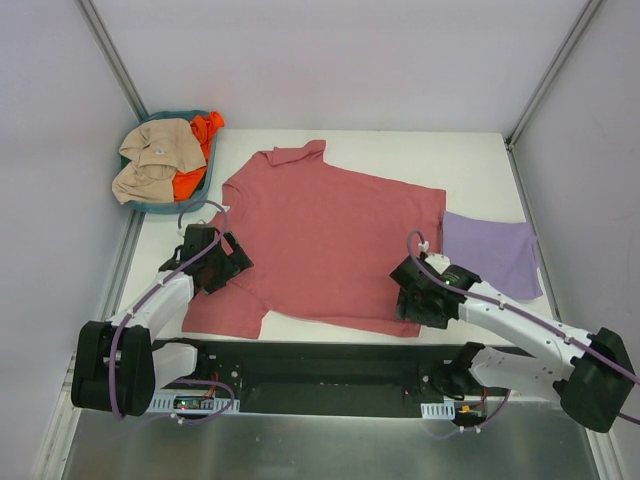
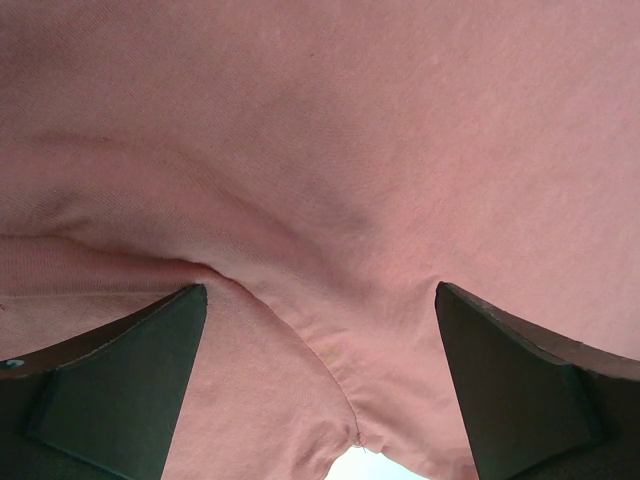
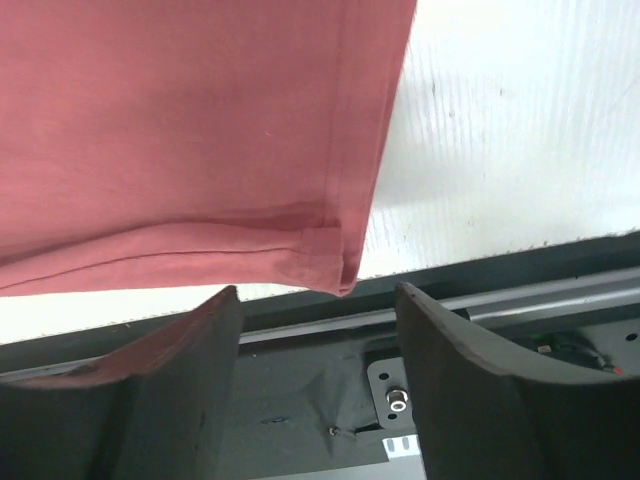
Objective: Fold and stack the t-shirts
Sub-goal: Flatten out the tshirt
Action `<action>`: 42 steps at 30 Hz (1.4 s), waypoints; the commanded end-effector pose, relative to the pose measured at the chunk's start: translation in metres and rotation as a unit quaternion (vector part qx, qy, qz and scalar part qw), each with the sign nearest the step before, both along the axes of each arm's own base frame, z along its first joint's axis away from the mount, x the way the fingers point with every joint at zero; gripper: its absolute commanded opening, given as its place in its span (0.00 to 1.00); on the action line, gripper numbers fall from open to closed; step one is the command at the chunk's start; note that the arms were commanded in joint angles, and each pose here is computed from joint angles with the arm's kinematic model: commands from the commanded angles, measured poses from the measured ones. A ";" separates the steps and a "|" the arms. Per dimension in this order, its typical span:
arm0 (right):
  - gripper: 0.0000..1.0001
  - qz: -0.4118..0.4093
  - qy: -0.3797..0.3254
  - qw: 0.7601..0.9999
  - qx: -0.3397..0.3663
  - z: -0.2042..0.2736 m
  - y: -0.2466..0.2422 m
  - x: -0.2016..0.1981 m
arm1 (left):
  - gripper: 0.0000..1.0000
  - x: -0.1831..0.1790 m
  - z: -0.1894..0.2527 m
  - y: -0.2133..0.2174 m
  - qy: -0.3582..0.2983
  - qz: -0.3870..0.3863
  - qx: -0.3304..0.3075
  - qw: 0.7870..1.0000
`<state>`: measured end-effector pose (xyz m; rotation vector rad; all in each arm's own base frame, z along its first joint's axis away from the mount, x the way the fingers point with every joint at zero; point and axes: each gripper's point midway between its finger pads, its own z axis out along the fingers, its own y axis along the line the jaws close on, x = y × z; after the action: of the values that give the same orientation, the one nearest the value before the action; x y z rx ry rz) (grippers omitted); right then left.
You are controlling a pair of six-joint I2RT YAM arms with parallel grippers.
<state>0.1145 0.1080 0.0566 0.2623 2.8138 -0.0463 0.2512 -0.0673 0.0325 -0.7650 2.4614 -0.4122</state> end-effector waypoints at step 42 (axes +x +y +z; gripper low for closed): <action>0.96 0.105 0.002 0.990 0.093 0.034 0.045 0.047 | 0.99 -0.019 -0.022 0.008 0.059 0.000 0.019 0.998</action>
<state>0.0941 0.1662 0.0754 -0.1885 2.9897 0.4369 0.2556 -0.0678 0.0319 -0.7688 2.4737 -0.4070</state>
